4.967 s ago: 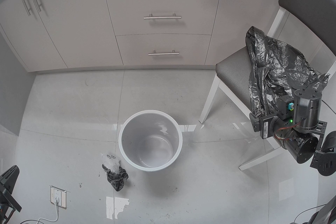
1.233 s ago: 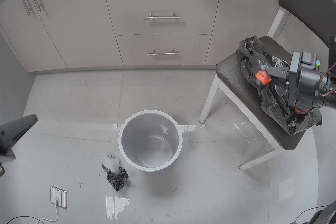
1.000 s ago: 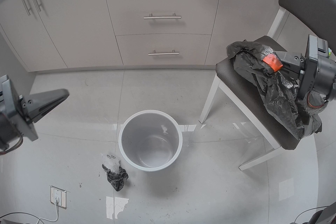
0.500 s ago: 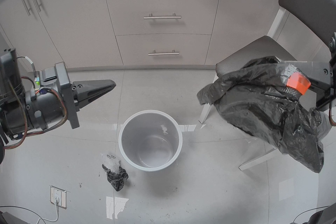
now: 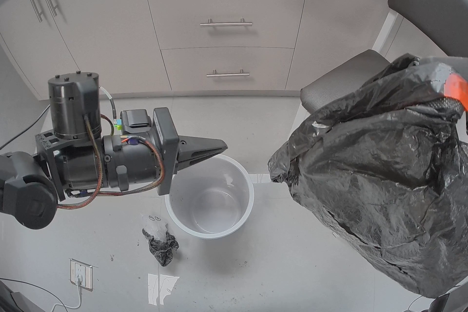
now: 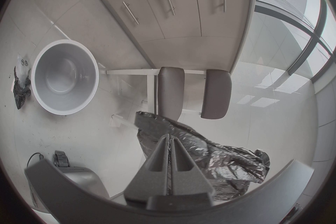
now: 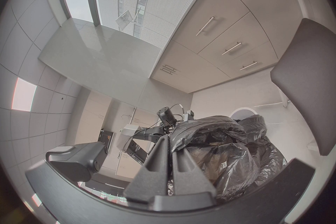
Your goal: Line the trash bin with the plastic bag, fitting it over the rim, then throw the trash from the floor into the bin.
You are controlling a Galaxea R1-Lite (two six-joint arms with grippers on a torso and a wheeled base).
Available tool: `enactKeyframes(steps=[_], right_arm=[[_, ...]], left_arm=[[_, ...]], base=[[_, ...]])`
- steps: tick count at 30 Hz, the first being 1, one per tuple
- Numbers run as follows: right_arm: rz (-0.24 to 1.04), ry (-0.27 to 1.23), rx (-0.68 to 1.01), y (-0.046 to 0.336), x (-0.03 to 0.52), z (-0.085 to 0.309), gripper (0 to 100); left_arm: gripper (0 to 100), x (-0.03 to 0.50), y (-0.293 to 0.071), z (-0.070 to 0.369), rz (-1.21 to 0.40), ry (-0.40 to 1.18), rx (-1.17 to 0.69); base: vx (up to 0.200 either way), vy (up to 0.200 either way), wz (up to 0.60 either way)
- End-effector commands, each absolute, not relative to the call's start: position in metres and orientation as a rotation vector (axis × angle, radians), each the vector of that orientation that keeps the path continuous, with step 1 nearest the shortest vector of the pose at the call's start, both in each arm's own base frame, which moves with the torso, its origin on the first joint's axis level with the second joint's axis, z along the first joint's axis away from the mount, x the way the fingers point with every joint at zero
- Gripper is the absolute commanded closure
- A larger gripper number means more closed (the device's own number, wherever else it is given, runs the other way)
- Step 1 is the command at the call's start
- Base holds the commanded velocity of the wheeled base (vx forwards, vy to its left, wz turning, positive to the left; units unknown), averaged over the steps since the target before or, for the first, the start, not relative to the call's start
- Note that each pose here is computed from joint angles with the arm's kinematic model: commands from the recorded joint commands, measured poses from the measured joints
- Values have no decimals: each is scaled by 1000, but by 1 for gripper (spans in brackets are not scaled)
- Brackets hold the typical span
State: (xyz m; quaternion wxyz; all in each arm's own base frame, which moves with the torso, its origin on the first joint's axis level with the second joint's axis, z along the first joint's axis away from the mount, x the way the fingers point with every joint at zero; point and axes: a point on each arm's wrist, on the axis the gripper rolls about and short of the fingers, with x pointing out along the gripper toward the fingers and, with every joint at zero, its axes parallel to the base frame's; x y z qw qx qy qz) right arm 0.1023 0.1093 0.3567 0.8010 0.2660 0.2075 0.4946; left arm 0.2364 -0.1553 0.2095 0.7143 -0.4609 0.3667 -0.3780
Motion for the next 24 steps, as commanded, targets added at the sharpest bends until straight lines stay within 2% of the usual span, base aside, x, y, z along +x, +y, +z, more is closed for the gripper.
enactKeyframes(steps=[1,8,9,24], right_arm=[[1084,431,571,110,100,363,100],[1114,420,570,117,101,372,100],[1119,420,570,119,102,373,100],[1145,422,542,117,95,377,100]], left_arm=[[100,243,-167,200,-836,853,-1014],[100,242,-168,201,-833,862,-1010],[0,243,-168,200,-833,866,-1010],[0,274,-181,185,-791,873,-1015]], base=[[0,0,0],[0,0,0],[0,0,0],[0,0,0]])
